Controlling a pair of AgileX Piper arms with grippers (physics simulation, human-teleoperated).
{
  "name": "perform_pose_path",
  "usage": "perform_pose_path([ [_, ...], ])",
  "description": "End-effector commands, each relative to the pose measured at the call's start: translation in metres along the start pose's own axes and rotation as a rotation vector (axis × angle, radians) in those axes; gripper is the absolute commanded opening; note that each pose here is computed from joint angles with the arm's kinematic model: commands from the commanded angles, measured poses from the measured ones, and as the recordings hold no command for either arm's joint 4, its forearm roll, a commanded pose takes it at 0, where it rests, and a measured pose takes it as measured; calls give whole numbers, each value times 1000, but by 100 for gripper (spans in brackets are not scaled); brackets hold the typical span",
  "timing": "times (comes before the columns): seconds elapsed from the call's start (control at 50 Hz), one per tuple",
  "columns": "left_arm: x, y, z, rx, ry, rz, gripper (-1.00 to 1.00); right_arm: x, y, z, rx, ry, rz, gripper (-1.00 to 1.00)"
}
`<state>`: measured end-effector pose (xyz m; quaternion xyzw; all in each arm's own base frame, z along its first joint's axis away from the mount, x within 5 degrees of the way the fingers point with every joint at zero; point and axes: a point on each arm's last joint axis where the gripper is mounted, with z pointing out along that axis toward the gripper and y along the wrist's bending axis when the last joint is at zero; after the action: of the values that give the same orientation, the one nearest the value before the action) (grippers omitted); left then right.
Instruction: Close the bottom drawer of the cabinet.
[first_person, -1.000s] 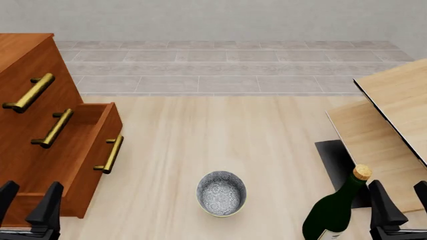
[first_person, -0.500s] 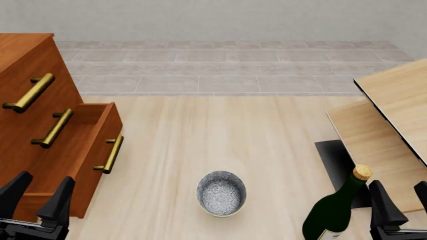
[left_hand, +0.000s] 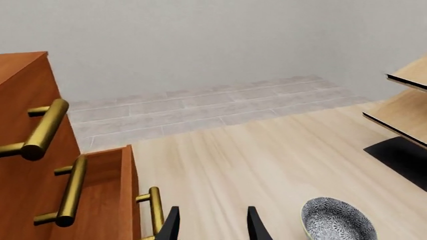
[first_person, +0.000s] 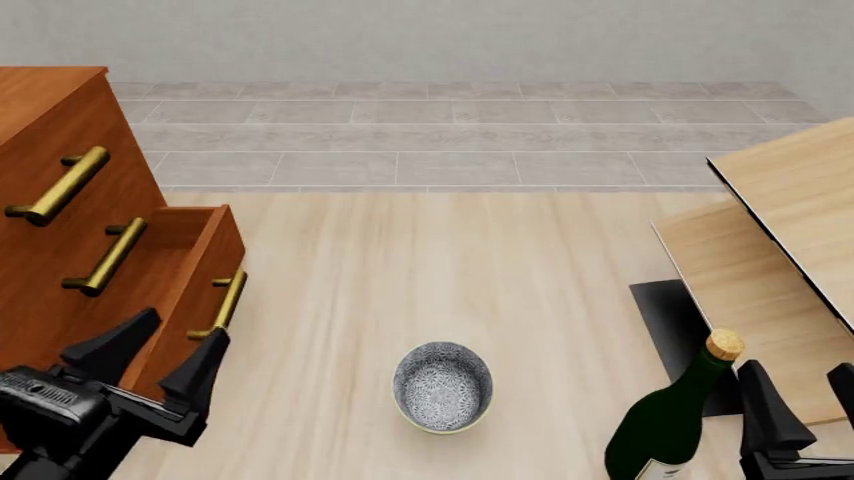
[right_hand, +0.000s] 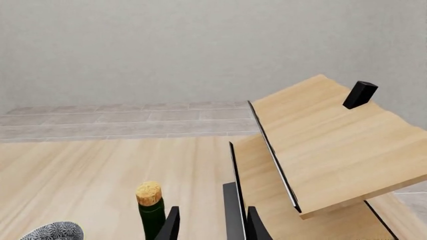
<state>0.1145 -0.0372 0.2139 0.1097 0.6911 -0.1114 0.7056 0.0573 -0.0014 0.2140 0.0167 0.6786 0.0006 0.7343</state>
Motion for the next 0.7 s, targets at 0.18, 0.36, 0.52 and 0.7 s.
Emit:
perform_pose_path([
  [0.18,27,-14,51,75,165,-55,100,0,0,0,4,6,18,100],
  [0.36,31,-16,65,78,201,-74,100,0,0,0,6,7,21,100],
  [0.52,44,-18,79,73,251,-111,100,0,0,0,6,6,20,100],
  [0.7,56,-17,88,57,287,-146,100,1,0,1,7,8,21,100],
])
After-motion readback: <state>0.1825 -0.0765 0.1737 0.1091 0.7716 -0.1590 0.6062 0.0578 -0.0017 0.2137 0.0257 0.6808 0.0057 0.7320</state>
